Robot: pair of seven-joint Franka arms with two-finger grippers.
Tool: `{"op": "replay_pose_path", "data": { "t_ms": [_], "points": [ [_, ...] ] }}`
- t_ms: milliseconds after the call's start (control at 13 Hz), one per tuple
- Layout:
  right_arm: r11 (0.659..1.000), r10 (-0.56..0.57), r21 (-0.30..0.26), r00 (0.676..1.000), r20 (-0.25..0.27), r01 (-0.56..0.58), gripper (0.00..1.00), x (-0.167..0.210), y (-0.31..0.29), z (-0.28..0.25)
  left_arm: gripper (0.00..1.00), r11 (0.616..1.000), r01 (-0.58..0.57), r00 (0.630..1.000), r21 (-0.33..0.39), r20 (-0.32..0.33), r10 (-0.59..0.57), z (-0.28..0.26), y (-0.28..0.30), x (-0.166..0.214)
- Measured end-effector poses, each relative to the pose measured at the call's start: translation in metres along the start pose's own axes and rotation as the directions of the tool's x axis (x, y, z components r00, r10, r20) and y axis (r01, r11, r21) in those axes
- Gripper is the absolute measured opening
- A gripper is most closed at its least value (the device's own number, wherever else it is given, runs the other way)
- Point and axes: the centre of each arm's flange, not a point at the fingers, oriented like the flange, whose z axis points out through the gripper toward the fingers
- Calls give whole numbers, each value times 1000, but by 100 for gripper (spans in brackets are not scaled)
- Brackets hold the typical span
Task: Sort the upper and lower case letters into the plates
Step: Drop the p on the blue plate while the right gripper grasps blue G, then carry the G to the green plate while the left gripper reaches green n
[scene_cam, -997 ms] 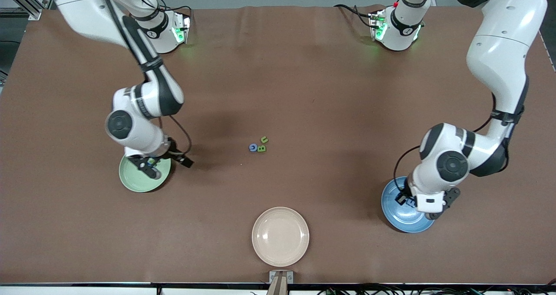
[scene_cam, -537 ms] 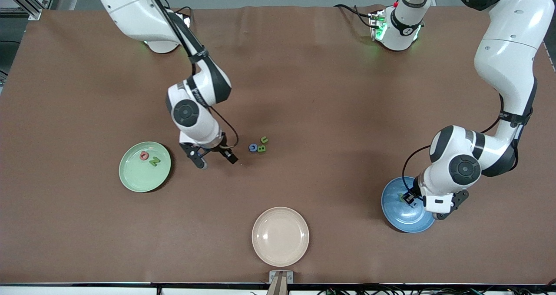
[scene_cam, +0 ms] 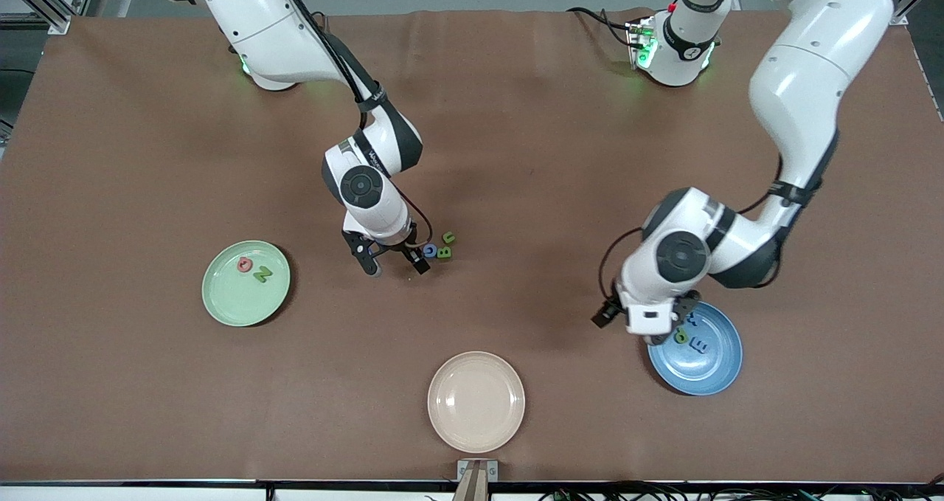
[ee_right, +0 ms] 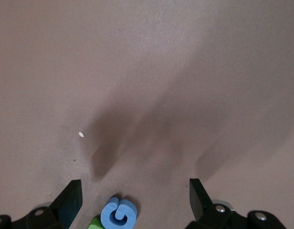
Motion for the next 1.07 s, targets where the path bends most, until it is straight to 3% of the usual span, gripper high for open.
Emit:
{"op": "replay_pose_path", "data": {
  "t_ms": [153,460,767,921,997,1074],
  "points": [
    [1000,4,-2,1000,-4,-4,97,-6,-1,3,89,999,43,999,7,9,-43,8,16,-51],
    [1000,0,-7,1000,-16,0,89,-18,-4,13,84,975,221,975,-11,35,-221,21,37,-136],
    [1000,-4,-5,1000,-21,4,78,-20,-5,11,82,885,465,884,-32,69,-463,31,48,-197],
    [1000,-7,2,1000,-21,7,64,-22,-7,9,82,840,542,839,-37,73,-539,37,50,-218],
    [1000,-5,1,1000,-21,5,64,-23,-7,9,82,822,569,821,-35,72,-566,39,51,-225],
    [1000,2,7,1000,-20,-2,57,-23,-9,8,82,810,586,809,-32,69,-583,41,50,-230]
  ]
}}
